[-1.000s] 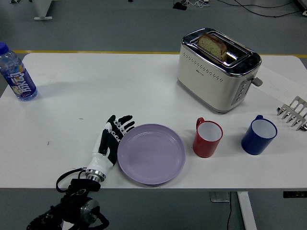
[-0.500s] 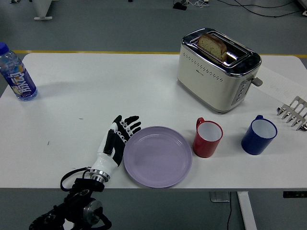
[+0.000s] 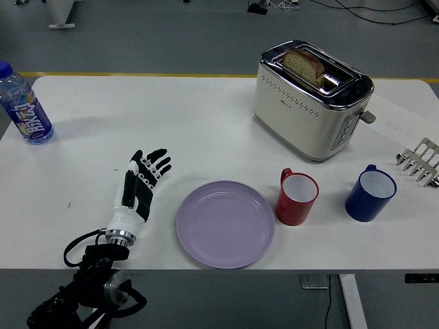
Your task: Push plate across desktop
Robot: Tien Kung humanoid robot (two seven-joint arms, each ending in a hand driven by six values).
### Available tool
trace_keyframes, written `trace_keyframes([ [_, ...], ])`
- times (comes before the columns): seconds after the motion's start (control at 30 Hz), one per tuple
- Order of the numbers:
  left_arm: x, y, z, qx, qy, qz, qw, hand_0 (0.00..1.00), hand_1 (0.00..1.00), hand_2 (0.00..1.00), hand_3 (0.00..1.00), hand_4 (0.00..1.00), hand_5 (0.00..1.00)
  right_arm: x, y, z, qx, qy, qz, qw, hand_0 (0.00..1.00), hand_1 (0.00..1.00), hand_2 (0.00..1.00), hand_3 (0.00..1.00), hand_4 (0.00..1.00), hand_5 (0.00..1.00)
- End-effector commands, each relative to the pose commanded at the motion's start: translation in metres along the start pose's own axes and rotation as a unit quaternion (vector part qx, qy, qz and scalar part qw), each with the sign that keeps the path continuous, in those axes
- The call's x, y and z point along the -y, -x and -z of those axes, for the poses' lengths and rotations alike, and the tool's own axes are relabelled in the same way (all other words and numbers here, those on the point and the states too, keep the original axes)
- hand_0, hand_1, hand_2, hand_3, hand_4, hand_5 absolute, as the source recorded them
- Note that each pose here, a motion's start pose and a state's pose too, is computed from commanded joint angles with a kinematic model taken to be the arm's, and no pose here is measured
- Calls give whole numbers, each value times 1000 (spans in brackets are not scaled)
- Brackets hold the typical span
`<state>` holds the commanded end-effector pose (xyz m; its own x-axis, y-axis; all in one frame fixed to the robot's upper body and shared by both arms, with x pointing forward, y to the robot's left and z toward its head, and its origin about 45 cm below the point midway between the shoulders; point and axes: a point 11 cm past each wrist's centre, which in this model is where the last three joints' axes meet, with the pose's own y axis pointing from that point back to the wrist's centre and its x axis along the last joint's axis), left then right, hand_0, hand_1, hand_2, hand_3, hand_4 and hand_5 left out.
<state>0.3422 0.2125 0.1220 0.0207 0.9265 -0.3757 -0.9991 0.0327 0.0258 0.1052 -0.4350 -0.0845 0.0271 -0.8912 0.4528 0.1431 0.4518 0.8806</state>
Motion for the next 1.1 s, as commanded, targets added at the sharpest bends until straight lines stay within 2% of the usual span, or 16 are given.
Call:
trace_keyframes([
  [0.03, 1, -5, -4, 1, 4, -7, 1000, 746, 766, 770, 625, 519, 998, 0, 0, 0, 0, 0, 0, 1000, 566, 554, 686, 605, 326, 300],
  [0.27, 5, -37, -29, 8, 16, -49, 999, 723, 742, 744, 619, 520, 998, 1, 0, -2, 1, 2, 0, 1000, 566, 554, 686, 605, 326, 300],
  [0.47, 6, -70, -57, 32, 20, -68, 997, 708, 734, 731, 615, 525, 998, 1, 1, -4, 3, 5, 0, 1000, 566, 554, 686, 605, 326, 301],
  [0.53, 7, -82, -65, 50, 1, -59, 997, 708, 734, 731, 615, 525, 998, 2, 1, -5, 3, 6, 1, 1000, 566, 554, 686, 605, 326, 301],
  [0.67, 4, -95, -67, 74, -52, -35, 995, 714, 737, 727, 620, 534, 998, 2, 2, -6, 3, 8, 1, 1000, 566, 554, 686, 605, 326, 301],
  [0.73, 1, -103, -71, 81, -61, -34, 994, 714, 737, 727, 620, 534, 998, 2, 2, -8, 4, 10, 1, 1000, 566, 554, 686, 605, 326, 301],
  [0.93, -7, -119, -82, 81, -55, -48, 994, 716, 739, 726, 622, 538, 998, 3, 3, -10, 4, 14, 2, 1000, 566, 554, 686, 605, 325, 304],
  [1.1, -11, -128, -92, 71, -34, -68, 995, 714, 738, 726, 618, 539, 998, 4, 4, -13, 3, 16, 2, 1000, 566, 554, 686, 605, 324, 305],
])
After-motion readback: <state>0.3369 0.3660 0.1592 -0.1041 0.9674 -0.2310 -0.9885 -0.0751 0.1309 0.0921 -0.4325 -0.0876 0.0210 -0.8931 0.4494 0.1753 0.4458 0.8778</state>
